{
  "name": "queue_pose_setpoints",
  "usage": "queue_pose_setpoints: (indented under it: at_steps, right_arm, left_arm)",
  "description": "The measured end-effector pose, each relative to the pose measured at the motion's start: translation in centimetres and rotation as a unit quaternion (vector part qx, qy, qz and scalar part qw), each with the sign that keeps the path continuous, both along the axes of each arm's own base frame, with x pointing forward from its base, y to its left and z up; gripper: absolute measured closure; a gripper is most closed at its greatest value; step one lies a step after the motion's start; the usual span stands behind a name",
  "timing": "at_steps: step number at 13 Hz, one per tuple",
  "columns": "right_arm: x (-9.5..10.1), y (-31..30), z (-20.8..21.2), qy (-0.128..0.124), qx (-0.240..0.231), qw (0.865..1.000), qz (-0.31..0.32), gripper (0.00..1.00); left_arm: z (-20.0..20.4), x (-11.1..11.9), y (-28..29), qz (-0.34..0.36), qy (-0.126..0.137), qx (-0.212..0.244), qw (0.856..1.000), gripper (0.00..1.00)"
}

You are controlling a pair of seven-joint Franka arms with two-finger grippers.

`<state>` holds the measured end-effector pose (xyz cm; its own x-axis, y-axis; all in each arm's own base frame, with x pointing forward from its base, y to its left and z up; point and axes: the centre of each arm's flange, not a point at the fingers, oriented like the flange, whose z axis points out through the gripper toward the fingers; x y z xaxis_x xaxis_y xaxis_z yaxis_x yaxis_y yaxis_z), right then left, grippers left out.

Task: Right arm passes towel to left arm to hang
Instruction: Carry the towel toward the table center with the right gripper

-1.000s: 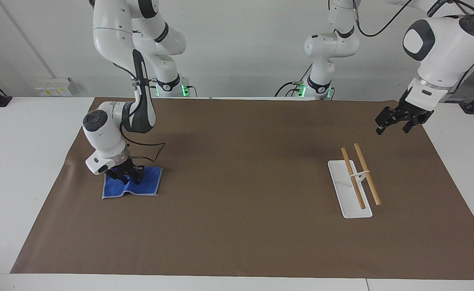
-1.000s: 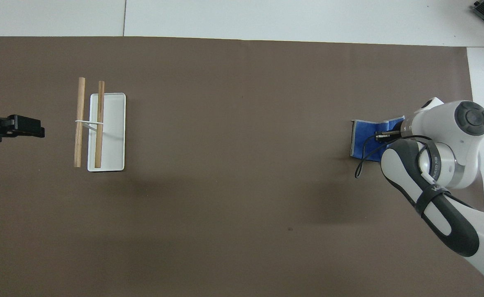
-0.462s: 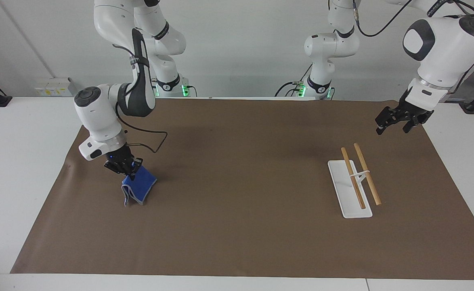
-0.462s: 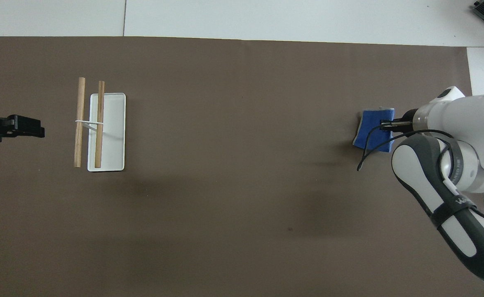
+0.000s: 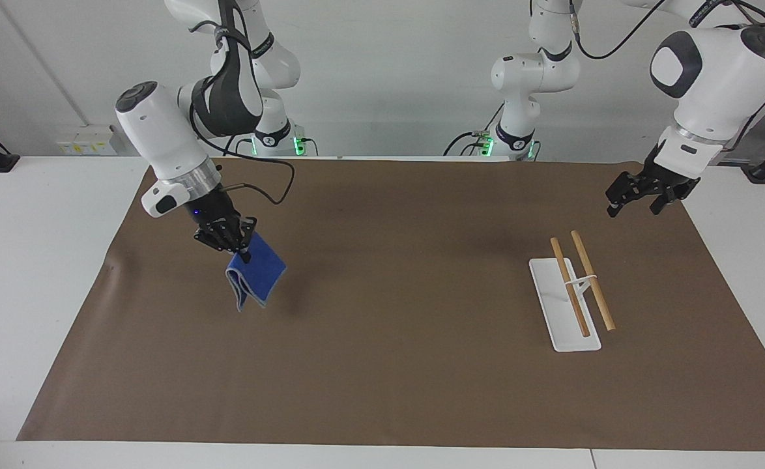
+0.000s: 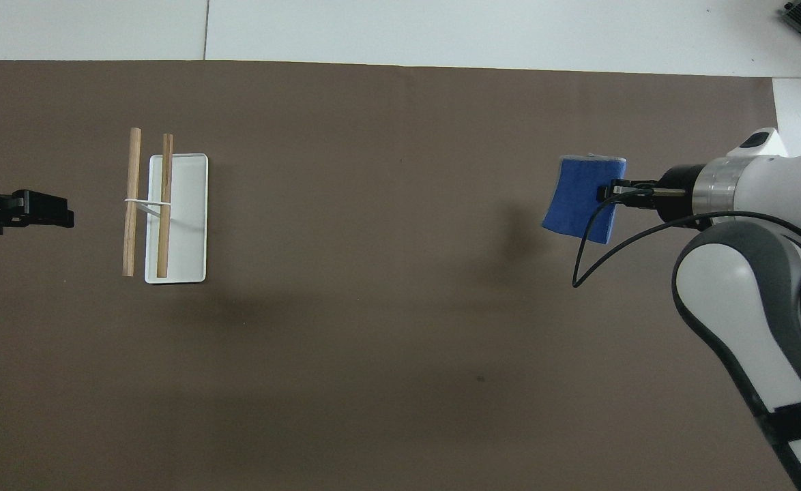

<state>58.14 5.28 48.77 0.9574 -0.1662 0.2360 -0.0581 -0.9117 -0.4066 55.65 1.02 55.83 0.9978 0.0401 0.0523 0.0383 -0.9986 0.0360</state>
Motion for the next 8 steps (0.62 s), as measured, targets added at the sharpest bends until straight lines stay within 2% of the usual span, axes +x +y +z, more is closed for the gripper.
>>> queue_pose_setpoints:
  at_steps: [3, 8]
  right_arm:
    - [-0.1, 2.4, 0.5, 0.006, 0.096, 0.995, -0.026, 0.96]
    - [-0.8, 8.0, 1.2, 0.019, 0.205, 0.978, -0.030, 0.96]
  left_arm:
    - [0.0, 0.0, 0.0, 0.000, 0.000, 0.000, 1.000, 0.00]
    - [0.0, 0.0, 0.0, 0.000, 0.000, 0.000, 1.000, 0.00]
